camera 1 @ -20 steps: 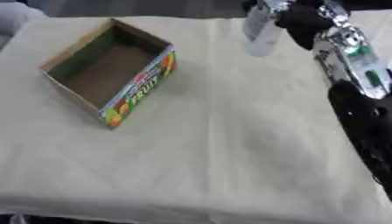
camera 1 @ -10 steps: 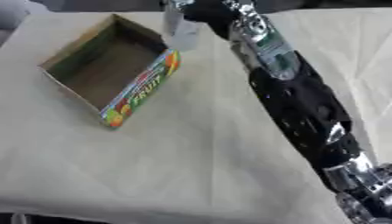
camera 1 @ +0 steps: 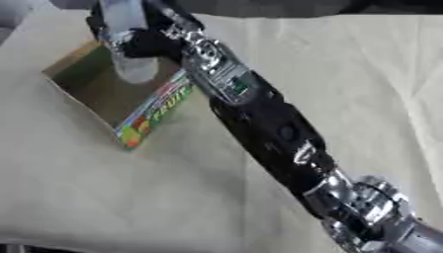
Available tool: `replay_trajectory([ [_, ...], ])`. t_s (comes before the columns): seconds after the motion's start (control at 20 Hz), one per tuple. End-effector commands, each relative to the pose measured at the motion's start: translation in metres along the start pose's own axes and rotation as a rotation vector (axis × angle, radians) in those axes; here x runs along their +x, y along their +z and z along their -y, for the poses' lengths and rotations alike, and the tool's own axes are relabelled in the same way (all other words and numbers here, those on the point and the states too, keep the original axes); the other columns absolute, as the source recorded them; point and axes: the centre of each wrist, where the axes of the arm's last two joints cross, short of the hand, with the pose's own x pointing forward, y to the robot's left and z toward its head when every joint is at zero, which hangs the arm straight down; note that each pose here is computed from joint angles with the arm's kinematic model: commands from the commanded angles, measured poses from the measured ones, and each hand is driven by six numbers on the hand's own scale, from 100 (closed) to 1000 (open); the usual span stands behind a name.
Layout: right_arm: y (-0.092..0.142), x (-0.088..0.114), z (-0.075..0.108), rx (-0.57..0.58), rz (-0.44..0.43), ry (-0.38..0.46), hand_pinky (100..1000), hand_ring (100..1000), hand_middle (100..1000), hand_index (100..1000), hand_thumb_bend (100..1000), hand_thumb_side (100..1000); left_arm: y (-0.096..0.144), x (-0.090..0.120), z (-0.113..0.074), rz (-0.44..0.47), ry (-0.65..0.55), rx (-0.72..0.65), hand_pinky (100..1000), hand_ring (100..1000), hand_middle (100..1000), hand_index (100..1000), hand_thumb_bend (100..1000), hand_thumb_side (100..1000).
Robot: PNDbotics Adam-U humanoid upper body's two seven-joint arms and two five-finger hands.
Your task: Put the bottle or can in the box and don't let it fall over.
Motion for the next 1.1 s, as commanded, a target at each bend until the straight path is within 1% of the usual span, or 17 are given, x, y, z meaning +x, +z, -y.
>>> replay_trajectory([
  [0.05,-0.009,0.006,-0.005,0.014,0.039,0.026,743,344,270,276,100,100,-0.004,0.007,0.0,0.021,-0.006,-0.015,819,798,735,828,711,614],
  [0.2,-0.008,0.0,-0.003,0.0,0.036,0.03,743,344,270,277,100,100,-0.005,0.008,0.002,0.024,-0.003,-0.019,819,798,735,828,710,614],
  [0.35,-0.007,-0.008,-0.002,-0.015,0.019,0.013,742,357,284,291,100,100,-0.006,0.01,0.004,0.031,0.0,-0.028,819,798,735,828,710,615],
  [0.4,-0.006,-0.011,-0.001,-0.017,0.011,0.01,748,407,336,345,100,100,-0.006,0.01,0.004,0.032,-0.001,-0.03,819,798,735,828,710,615],
  [0.45,-0.005,-0.013,0.0,-0.016,0.003,0.01,762,478,411,420,100,100,-0.006,0.01,0.004,0.031,-0.003,-0.029,819,798,735,828,710,615],
  [0.5,-0.005,-0.013,0.0,-0.006,-0.002,0.014,788,610,539,559,129,100,-0.006,0.01,0.003,0.03,-0.005,-0.028,819,798,735,828,710,615],
  [0.55,-0.005,-0.012,0.001,0.015,-0.001,0.026,802,684,603,630,240,100,-0.006,0.01,0.003,0.029,-0.006,-0.027,819,798,735,828,710,615],
  [0.6,-0.005,-0.01,0.002,0.031,0.002,0.039,835,786,713,737,398,100,-0.005,0.009,0.003,0.029,-0.008,-0.027,819,798,735,828,710,615],
  [0.65,-0.005,-0.008,0.005,0.035,0.007,0.057,852,819,749,779,448,100,-0.005,0.01,0.002,0.029,-0.009,-0.026,819,798,735,828,710,615],
  [0.7,-0.005,-0.006,0.006,0.031,0.009,0.072,868,842,772,816,490,100,-0.005,0.01,0.002,0.029,-0.01,-0.026,820,798,735,828,710,615],
  [0.75,-0.005,-0.005,0.008,0.018,0.01,0.085,871,848,778,828,498,100,-0.005,0.01,0.002,0.029,-0.01,-0.027,820,798,735,828,710,616],
  [0.9,-0.004,-0.001,0.01,-0.027,-0.001,0.106,876,869,787,849,505,100,-0.005,0.009,0.002,0.028,-0.013,-0.028,820,798,735,829,710,616],
  [1.1,-0.002,0.001,0.012,-0.06,-0.029,0.1,875,873,789,855,494,100,-0.004,0.009,0.0,0.026,-0.017,-0.025,820,798,735,828,709,616],
])
